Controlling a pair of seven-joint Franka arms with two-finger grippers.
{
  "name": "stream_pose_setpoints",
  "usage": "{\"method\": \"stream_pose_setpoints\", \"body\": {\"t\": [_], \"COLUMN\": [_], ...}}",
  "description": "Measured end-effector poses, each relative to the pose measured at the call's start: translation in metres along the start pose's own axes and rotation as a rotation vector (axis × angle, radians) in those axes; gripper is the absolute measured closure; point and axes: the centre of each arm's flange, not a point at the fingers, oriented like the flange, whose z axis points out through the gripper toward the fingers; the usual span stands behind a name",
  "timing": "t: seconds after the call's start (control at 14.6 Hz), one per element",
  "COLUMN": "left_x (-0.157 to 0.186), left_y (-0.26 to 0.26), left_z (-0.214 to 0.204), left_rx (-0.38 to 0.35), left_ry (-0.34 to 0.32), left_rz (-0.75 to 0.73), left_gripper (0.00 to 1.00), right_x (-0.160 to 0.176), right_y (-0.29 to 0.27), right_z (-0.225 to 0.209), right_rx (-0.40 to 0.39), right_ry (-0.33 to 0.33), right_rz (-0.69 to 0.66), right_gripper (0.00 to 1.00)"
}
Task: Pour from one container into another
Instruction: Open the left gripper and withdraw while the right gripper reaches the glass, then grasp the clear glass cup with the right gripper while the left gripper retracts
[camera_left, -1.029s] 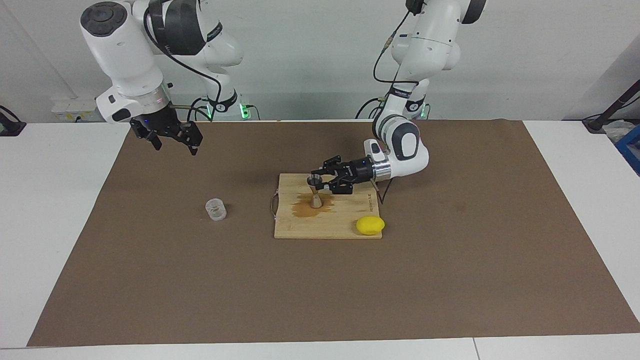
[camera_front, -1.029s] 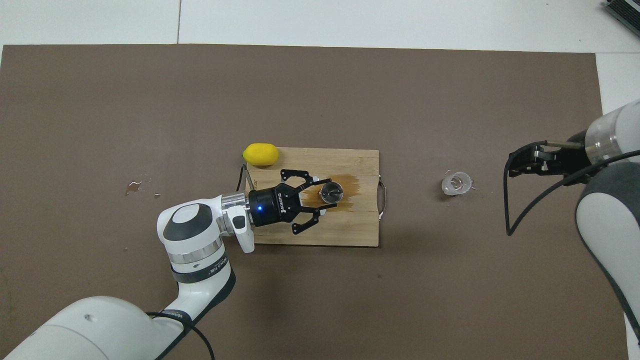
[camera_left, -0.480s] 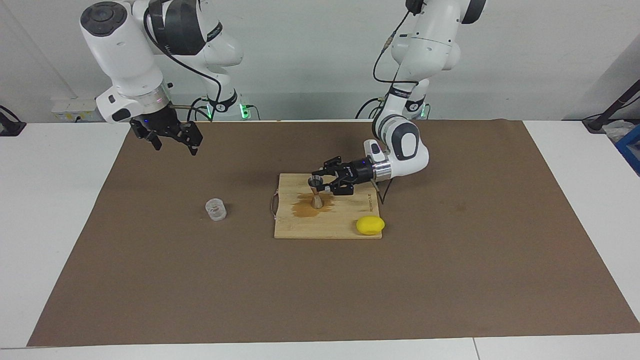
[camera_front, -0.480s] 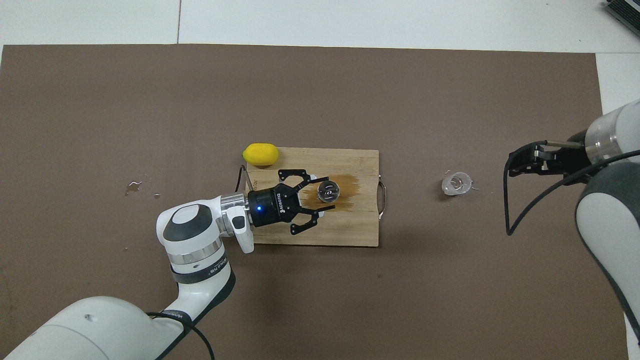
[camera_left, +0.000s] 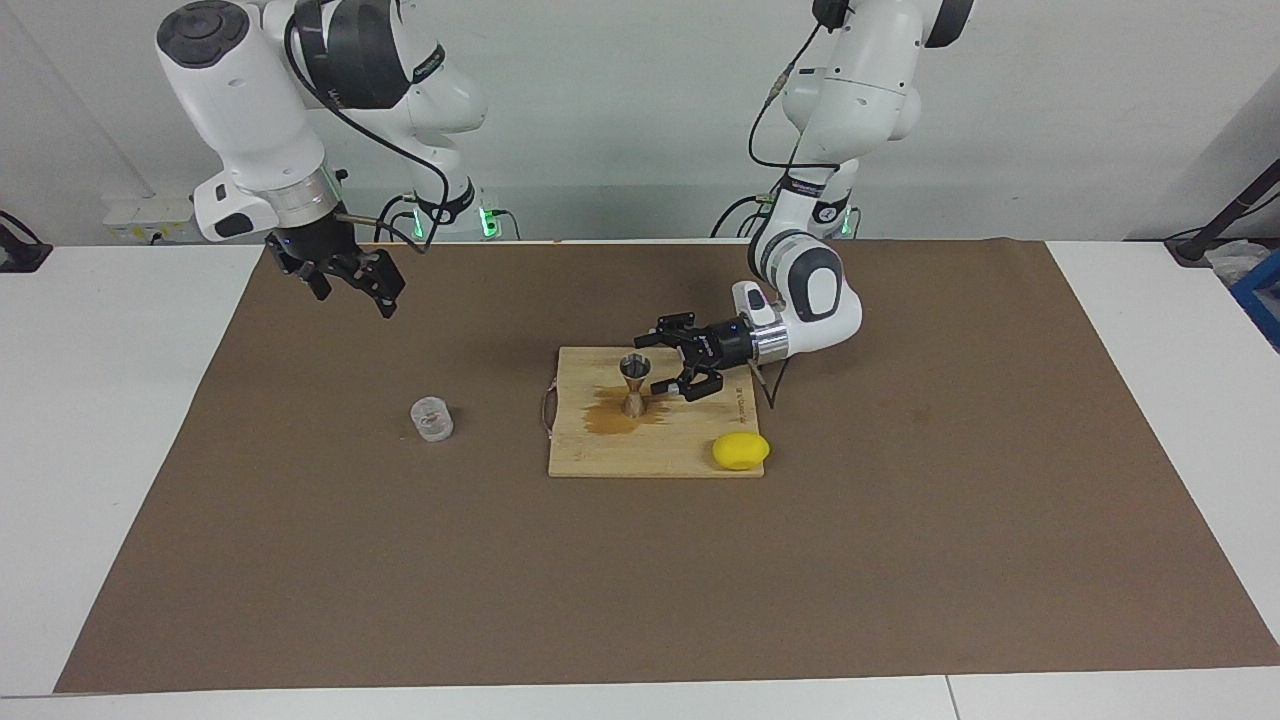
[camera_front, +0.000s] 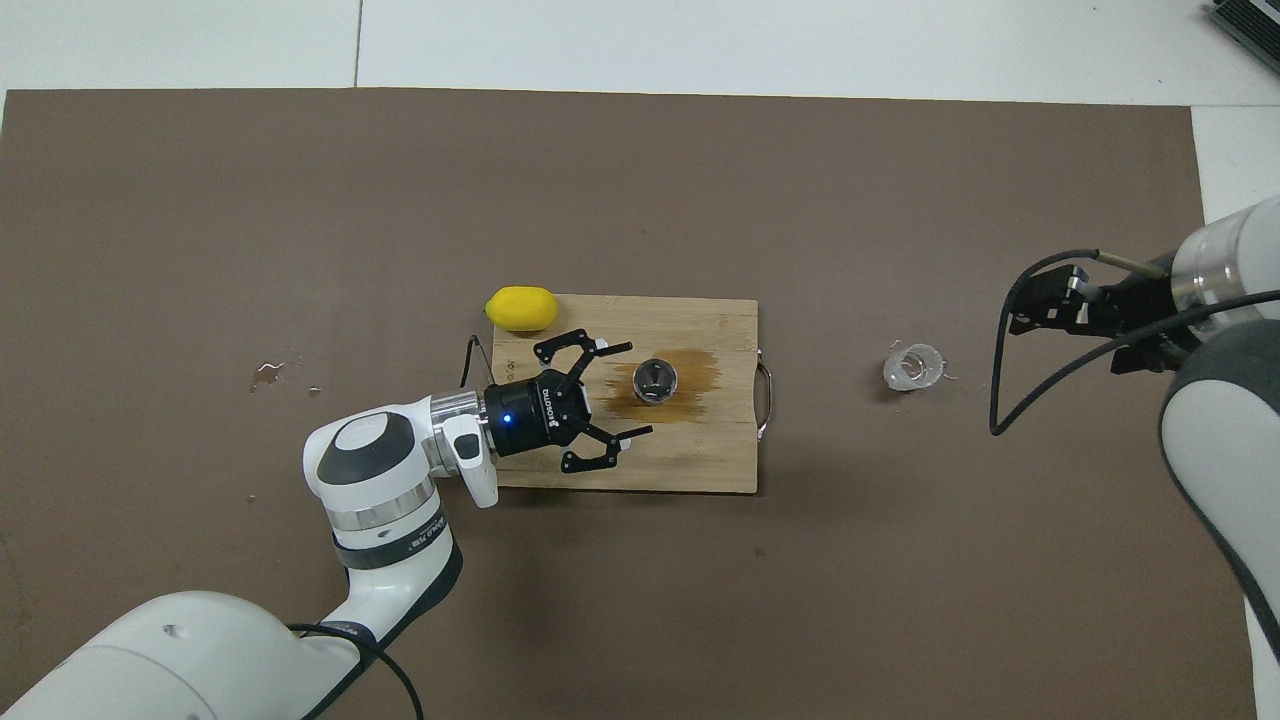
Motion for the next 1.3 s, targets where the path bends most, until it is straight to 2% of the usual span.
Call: {"method": "stream_pose_setpoints", "body": {"t": [0.21, 0.55, 0.75, 0.96, 1.3], "left_x": [-0.004, -0.003, 0.004, 0.005, 0.011], "left_y": [-0.012, -0.033, -0.042, -0.051, -0.067], "left_z": [-0.018, -0.064, -0.100, -0.136, -0.208], "left_rx": [0.024, 0.004, -0.019, -0.066, -0.147], "left_ry": [-0.010, -0.038, -0.061, -0.084, -0.138], "left_rz": [0.000, 0.045, 0.083, 0.116, 0.175], "left_gripper": [0.00, 0.00, 0.00, 0.00, 0.00], "right_x": [0.014, 0.043, 0.064, 0.076, 0.078], "right_y": [0.022, 0.066, 0.095, 0.120, 0.138], "right_z": [0.009, 0.059, 0.109, 0.159, 0.222], "right_rx": [0.088, 0.184, 0.212, 0.224, 0.275], "right_ry": [-0.072, -0.255, -0.368, -0.448, -0.523], "right_rz": [0.242, 0.596, 0.716, 0.803, 0.921], "right_gripper": [0.02, 0.02, 0.02, 0.00, 0.00]}}
